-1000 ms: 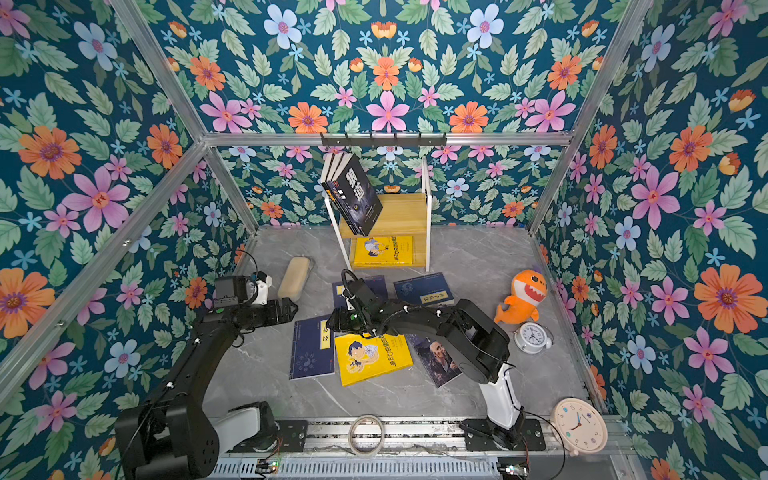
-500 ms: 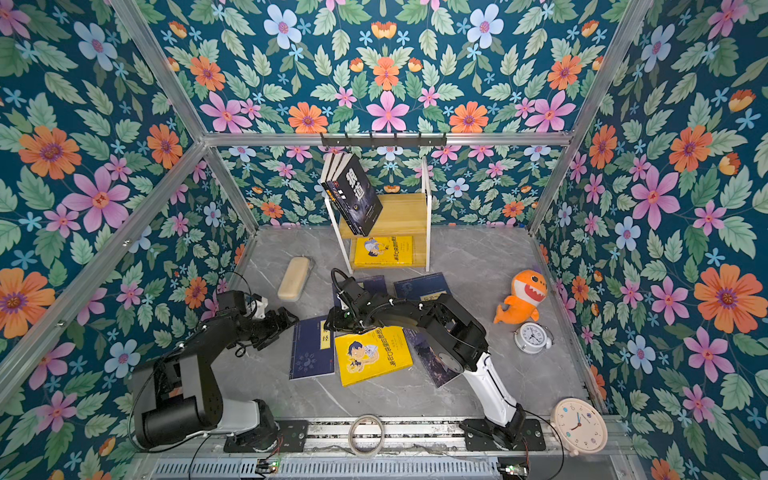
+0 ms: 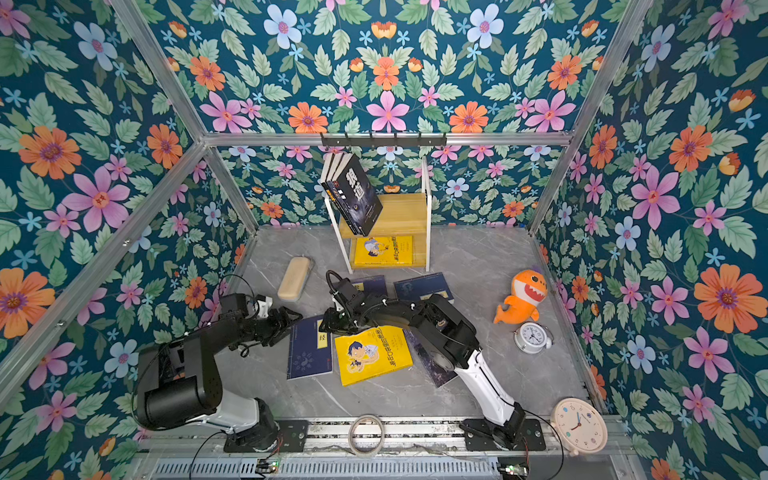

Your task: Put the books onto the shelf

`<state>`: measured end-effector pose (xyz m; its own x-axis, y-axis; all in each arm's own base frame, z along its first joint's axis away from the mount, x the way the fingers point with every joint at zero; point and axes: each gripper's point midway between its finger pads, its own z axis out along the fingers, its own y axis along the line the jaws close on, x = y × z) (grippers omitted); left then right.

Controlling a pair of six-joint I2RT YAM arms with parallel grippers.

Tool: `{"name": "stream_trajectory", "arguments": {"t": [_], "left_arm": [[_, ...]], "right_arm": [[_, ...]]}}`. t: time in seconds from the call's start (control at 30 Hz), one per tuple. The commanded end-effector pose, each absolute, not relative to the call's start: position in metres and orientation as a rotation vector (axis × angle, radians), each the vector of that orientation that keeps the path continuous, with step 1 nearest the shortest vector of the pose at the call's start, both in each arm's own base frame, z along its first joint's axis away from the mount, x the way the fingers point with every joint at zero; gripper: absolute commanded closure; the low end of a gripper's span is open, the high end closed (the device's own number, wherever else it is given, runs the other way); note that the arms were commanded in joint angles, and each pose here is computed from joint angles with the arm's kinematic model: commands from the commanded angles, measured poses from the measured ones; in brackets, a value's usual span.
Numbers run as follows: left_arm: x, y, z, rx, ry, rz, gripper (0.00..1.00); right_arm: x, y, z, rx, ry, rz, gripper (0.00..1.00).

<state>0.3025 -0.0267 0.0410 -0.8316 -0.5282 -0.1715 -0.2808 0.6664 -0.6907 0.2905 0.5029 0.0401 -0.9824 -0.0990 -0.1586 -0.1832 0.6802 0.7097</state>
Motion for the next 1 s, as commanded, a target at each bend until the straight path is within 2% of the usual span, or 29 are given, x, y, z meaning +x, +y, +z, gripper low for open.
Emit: {"name": "stream_trajectory", "arguments": {"t": [0.0,0.43,0.67,0.97], "left_arm": [[0.287,-0.039,0.042,-0.704,2.556,-1.043,0.30],[0.291,-0.055,0.060,-0.677,2.492,-1.197,0.54],[0.297,-0.068,0.084,-0.625,2.387,-1.327,0.55],[0.286,-0.089,0.084,-0.538,2.432,-1.382,0.44]], "right_arm": [[0.288,0.508,0.035,-0.229,2.781,1.218,0.52],[0.295,0.518,0.030,-0.245,2.782,1.230,0.52],[0.298,0.514,0.030,-0.229,2.778,1.242,0.52],[0.311,0.491,0.027,-0.120,2.734,1.288,0.52]]}}
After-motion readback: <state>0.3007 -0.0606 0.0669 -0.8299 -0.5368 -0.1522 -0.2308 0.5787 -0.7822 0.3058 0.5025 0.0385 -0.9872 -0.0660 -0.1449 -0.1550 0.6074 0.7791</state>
